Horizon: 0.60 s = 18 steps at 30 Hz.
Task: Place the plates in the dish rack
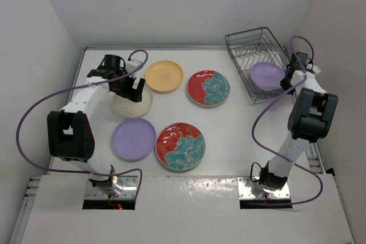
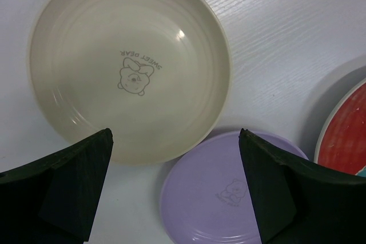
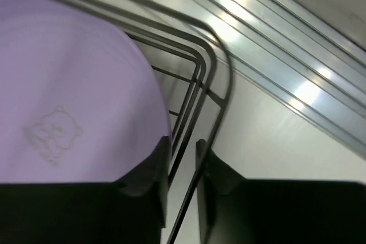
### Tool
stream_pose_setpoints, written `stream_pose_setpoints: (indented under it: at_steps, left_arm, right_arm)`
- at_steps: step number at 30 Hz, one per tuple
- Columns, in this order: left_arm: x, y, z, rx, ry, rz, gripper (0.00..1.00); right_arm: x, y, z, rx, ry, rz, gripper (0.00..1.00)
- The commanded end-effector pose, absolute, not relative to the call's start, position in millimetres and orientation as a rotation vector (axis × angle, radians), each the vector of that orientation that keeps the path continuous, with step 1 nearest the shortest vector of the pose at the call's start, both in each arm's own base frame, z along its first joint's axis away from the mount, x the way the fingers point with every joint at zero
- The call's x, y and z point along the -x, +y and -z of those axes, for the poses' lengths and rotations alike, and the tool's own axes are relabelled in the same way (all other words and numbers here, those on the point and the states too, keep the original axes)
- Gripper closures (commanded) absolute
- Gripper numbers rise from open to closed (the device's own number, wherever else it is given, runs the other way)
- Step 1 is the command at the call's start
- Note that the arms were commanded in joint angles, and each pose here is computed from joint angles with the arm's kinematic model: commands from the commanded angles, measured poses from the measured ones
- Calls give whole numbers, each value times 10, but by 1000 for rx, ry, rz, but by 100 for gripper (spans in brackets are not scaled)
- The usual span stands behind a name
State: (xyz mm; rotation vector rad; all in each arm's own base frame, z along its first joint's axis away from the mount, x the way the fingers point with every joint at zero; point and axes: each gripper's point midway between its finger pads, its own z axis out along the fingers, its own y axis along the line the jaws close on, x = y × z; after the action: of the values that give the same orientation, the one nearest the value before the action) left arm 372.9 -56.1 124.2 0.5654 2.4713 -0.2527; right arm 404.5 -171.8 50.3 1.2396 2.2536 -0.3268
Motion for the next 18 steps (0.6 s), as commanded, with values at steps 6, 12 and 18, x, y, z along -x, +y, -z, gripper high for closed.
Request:
stream_pose_setpoints:
  at_steps: [6,12,18]
  left_arm:
    - [-3856,-583,-1391,-563,2428,276,4]
    - [-3852,-611,-1397,-580,2419,295,4]
    - [-3769,-615,-1440,-607,2399,294,4]
  right_arm:
    - [-3564,-1430,-491,-1107,2390,374,100]
    - [-3591,-1101,-884,-1295,2076,103,100]
    - [-3222,-983,-989,-1498,1821,-38,100]
